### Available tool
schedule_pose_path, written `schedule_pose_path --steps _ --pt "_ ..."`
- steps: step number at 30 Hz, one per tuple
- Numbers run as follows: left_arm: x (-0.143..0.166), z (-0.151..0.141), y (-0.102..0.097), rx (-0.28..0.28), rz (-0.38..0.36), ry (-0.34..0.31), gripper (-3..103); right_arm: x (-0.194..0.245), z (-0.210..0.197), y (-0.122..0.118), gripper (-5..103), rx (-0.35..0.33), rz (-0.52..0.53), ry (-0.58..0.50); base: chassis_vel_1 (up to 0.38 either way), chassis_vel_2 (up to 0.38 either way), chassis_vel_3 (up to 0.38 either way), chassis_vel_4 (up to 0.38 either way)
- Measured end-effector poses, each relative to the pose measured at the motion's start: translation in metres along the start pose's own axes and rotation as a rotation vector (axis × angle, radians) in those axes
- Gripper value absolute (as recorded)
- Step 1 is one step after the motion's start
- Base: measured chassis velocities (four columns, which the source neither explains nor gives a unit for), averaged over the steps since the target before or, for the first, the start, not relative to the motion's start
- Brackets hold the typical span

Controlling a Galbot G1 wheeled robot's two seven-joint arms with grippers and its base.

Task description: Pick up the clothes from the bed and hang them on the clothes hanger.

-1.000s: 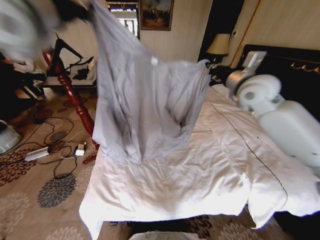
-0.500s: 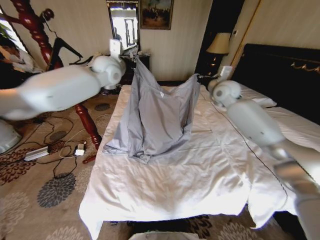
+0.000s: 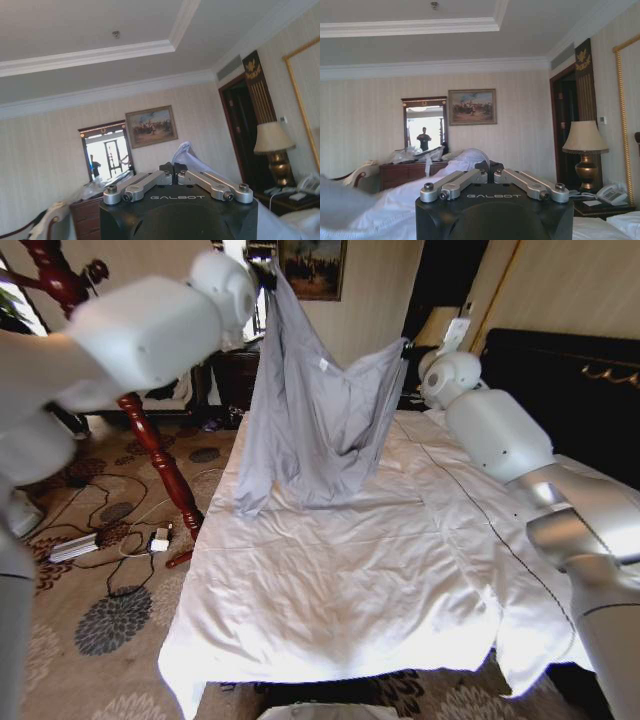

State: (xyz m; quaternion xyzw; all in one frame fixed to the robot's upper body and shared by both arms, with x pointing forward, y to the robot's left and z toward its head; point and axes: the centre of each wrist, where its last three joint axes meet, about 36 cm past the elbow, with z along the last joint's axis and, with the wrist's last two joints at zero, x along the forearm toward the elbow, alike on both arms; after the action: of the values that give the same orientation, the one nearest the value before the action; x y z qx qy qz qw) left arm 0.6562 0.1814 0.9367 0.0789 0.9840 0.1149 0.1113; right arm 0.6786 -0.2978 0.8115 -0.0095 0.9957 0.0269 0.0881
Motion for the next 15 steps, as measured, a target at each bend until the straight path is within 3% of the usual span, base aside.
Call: schedule_pose_path --steps 4,5,6,10,11,15 --pt "0.062 0.007 0.005 -0.053 0.039 0.013 0 0.043 0.008 -0.002 0 0.024 -0.036 0.005 0.000 0.000 0.000 0.000" --pt "0.093 0.011 0.016 -0.079 0.038 0.022 0 0.062 0.011 -0.007 0 0.032 -0.043 0.012 0.000 0.000 0.000 0.000" --pt "0.093 0.011 0.016 -0.079 0.038 0.022 0 0.062 0.011 -0.007 0 0.032 -0.043 0.012 0.000 0.000 0.000 0.000" --pt "0.183 0.022 0.049 -0.143 0.026 0.052 0 0.126 0.005 -0.008 0 0.043 -0.093 0.021 0.000 0.000 0.000 0.000" --pt "0.183 0.022 0.049 -0.143 0.026 0.052 0 0.126 0.005 -0.008 0 0.043 -0.093 0.021 0.000 0.000 0.000 0.000" --pt "0.250 0.000 0.063 -0.115 0.012 0.018 0 0.187 -0.013 -0.013 0 0.063 -0.116 0.006 0.000 0.000 0.000 0.000"
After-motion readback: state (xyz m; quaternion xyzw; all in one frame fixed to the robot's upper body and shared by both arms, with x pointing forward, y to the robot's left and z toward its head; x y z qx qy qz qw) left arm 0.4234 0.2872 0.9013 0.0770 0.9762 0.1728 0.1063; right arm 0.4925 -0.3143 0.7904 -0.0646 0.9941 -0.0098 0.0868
